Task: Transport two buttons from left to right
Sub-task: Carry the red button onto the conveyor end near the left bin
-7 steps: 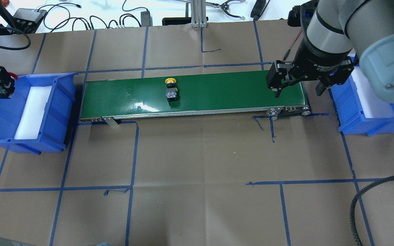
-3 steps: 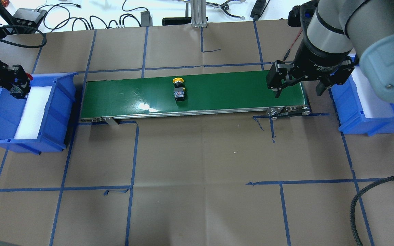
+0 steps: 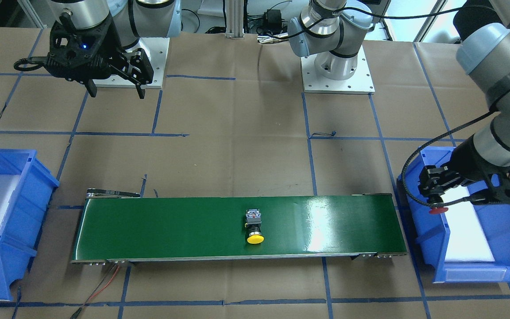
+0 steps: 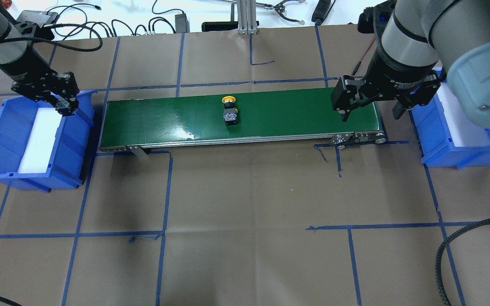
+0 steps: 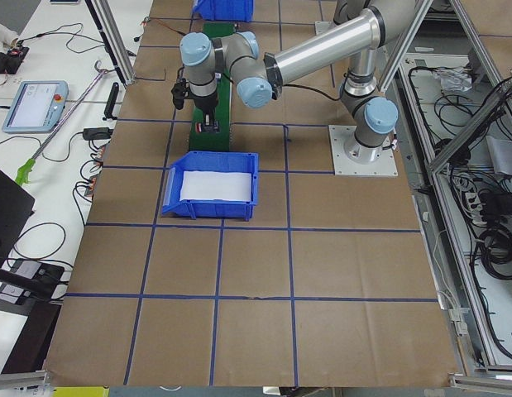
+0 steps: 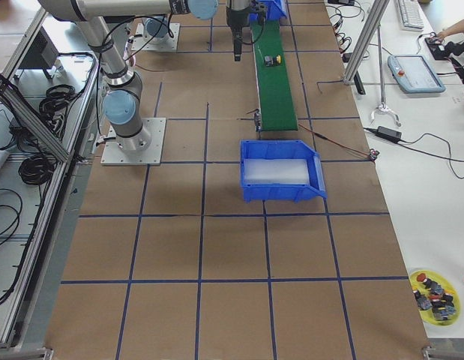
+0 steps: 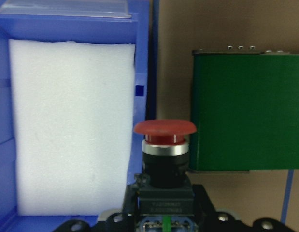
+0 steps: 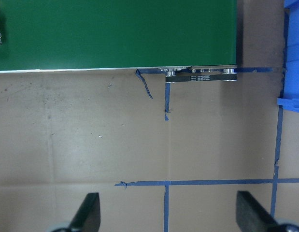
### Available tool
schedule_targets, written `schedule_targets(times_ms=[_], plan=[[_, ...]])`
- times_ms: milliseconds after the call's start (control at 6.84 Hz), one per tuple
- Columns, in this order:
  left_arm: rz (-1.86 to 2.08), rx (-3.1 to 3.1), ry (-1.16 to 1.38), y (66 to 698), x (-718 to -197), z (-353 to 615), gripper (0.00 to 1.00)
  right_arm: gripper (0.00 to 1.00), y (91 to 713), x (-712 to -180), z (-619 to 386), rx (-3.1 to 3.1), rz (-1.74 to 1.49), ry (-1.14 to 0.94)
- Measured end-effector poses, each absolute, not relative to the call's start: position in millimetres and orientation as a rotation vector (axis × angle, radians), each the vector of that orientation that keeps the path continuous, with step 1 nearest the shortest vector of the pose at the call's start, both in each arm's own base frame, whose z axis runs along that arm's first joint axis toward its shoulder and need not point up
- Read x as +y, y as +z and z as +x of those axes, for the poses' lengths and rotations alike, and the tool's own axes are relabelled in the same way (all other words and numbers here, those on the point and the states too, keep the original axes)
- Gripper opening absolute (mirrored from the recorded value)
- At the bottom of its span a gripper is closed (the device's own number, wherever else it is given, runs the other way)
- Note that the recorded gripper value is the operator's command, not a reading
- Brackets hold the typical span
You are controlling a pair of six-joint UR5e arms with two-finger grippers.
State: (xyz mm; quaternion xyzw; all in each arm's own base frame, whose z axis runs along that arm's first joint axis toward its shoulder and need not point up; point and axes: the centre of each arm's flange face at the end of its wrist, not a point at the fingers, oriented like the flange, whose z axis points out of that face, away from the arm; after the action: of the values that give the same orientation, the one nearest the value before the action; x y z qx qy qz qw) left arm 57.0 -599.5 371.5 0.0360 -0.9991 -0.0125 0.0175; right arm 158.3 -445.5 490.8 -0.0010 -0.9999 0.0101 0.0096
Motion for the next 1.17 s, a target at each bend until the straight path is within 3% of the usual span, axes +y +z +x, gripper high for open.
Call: schedule_targets(times_ms=[731, 1024, 1170], plan=[[0.053, -3.109, -0.039, 291.8, -627.5, -3.2, 0.11, 1.0, 490.0, -445.3, 158.4, -3.123, -0.004, 0.028], [0.042, -3.121, 0.035, 253.8, -618.2, -7.8, 0.15, 1.0, 490.0, -445.3, 158.4, -3.123, -0.005, 0.028], [0.044, -3.124, 0.053, 247.6, -613.1, -9.0, 0.48, 1.0, 490.0, -445.3, 158.4, -3.123, -0.005, 0.027]])
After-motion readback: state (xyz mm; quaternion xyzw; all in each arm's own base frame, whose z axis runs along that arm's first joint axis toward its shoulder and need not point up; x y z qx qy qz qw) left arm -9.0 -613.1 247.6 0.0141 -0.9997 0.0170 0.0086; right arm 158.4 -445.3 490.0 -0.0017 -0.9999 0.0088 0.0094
